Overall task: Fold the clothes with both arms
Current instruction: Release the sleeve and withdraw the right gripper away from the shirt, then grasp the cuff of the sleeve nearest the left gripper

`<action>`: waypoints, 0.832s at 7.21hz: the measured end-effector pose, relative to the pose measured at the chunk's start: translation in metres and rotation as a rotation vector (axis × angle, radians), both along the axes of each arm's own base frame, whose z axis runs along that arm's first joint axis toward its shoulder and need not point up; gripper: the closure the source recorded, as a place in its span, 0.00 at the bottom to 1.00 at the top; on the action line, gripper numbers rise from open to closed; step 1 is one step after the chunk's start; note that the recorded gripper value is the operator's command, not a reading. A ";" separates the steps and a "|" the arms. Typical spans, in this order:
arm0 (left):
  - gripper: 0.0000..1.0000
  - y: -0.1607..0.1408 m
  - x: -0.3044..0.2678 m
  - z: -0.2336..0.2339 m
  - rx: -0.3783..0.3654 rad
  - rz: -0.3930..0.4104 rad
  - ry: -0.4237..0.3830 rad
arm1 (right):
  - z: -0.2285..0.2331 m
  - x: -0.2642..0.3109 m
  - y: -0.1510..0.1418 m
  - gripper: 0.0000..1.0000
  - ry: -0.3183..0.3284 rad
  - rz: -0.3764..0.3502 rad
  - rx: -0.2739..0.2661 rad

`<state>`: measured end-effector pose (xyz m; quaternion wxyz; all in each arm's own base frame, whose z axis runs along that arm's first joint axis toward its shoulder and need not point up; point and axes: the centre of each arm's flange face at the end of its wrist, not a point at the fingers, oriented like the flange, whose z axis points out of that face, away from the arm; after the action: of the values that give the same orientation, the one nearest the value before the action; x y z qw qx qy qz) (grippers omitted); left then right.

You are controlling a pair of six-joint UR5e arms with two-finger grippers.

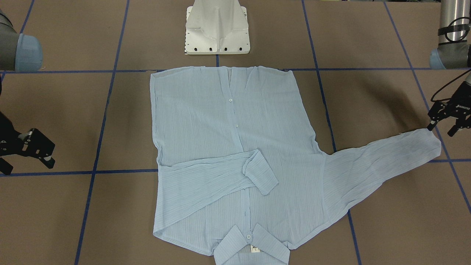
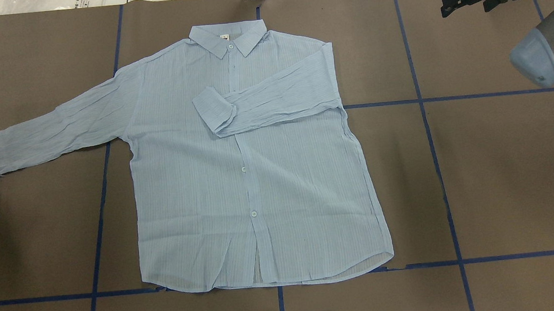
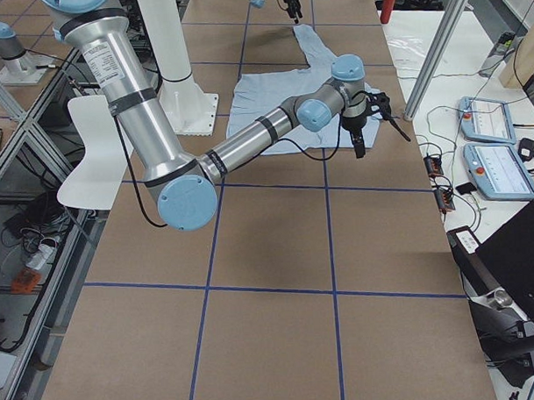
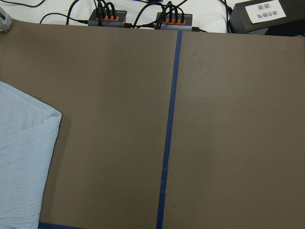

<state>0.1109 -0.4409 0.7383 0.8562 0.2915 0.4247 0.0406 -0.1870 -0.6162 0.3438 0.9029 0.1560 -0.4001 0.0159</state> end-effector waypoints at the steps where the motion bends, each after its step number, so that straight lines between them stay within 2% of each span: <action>1: 0.21 0.003 0.008 0.001 -0.003 0.017 0.001 | 0.002 0.001 0.001 0.00 0.003 0.002 -0.001; 5: 0.23 0.009 0.021 0.008 -0.013 0.047 -0.009 | 0.006 0.002 0.002 0.00 0.008 0.006 -0.004; 6: 0.30 0.010 0.022 0.010 -0.015 0.051 -0.011 | 0.006 0.002 0.002 0.00 0.009 0.006 -0.004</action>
<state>0.1328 -0.4313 0.7478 0.8594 0.2739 0.4274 0.0607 -0.1853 -0.6137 0.3497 0.9050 0.1555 -0.3955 0.0188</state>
